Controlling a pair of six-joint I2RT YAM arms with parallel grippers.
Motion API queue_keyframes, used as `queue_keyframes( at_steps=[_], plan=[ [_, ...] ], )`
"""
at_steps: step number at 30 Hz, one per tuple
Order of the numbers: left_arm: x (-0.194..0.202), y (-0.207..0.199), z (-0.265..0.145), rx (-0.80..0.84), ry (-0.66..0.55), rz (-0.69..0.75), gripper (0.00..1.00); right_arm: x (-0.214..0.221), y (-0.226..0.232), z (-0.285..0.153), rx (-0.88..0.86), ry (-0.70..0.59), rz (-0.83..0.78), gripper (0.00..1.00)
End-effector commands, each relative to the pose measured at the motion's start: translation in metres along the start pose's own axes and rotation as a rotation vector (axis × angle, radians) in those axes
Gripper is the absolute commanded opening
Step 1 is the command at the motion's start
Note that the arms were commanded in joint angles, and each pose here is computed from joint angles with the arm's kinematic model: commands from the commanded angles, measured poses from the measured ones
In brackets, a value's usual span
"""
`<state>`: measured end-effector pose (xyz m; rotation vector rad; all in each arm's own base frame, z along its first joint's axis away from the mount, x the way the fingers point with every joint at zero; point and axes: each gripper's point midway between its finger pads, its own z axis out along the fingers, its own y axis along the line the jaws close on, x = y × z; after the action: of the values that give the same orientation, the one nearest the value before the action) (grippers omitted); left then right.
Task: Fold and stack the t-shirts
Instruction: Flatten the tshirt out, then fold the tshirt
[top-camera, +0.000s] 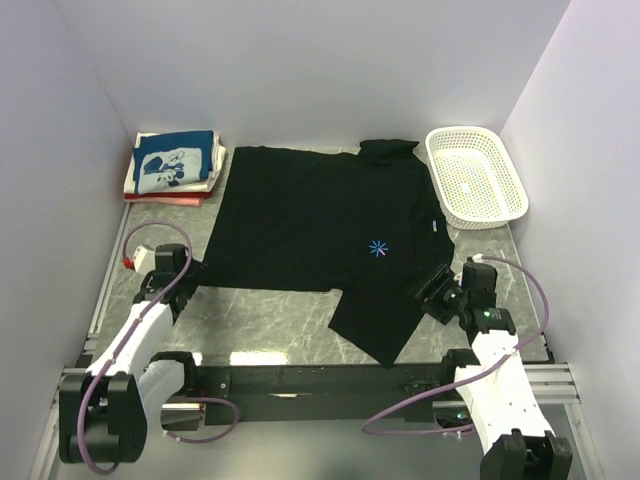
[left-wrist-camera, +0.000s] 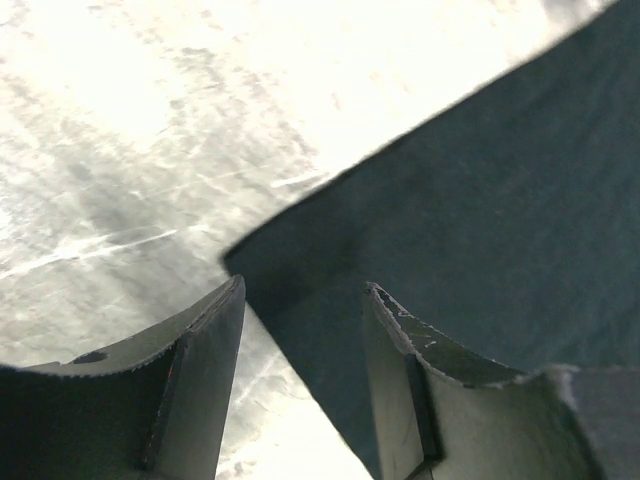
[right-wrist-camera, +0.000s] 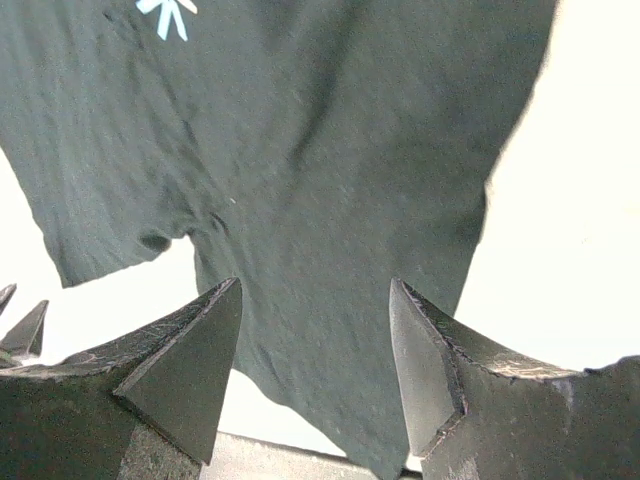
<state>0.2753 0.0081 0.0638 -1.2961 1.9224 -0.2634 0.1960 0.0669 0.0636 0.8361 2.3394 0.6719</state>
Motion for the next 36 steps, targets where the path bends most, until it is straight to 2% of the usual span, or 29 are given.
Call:
queue_keyframes(
  at_steps=[1, 11, 15, 17, 18, 20, 21, 22, 30, 36],
  plan=[
    [-0.001, 0.007, 0.008, -0.067, -0.045, -0.022, 0.55, 0.009, -0.002, -0.004, 0.015, 0.045, 0.007, 0.67],
    [0.010, 0.021, 0.020, -0.171, -0.061, -0.012, 0.55, 0.038, -0.008, 0.013, 0.070, 0.139, -0.040, 0.67],
    [0.014, 0.023, 0.028, -0.178, -0.057, -0.006, 0.49, 0.056, -0.004, 0.017, 0.082, 0.174, -0.062, 0.67],
    [0.014, 0.021, 0.030, -0.176, -0.058, -0.006, 0.38, 0.057, -0.009, 0.016, 0.104, 0.168, -0.061, 0.66],
    [0.015, 0.022, 0.032, -0.184, -0.056, 0.002, 0.28, 0.059, -0.008, 0.014, 0.102, 0.166, -0.060, 0.66],
    [0.014, 0.021, 0.034, -0.190, -0.063, 0.011, 0.17, 0.062, -0.012, 0.012, 0.115, 0.167, -0.060, 0.66],
    [0.012, 0.021, 0.034, -0.195, -0.070, 0.016, 0.07, 0.063, -0.012, 0.011, 0.113, 0.165, -0.060, 0.66],
    [0.010, 0.020, 0.034, -0.194, -0.077, 0.015, 0.01, 0.068, -0.014, 0.010, 0.119, 0.173, -0.073, 0.65],
    [0.000, 0.009, 0.028, -0.147, -0.113, 0.004, 0.01, 0.083, -0.034, -0.003, 0.224, 0.238, -0.121, 0.65],
    [-0.006, 0.003, 0.025, -0.129, -0.130, 0.008, 0.01, 0.119, -0.051, -0.008, 0.273, 0.357, -0.147, 0.63]
  ],
)
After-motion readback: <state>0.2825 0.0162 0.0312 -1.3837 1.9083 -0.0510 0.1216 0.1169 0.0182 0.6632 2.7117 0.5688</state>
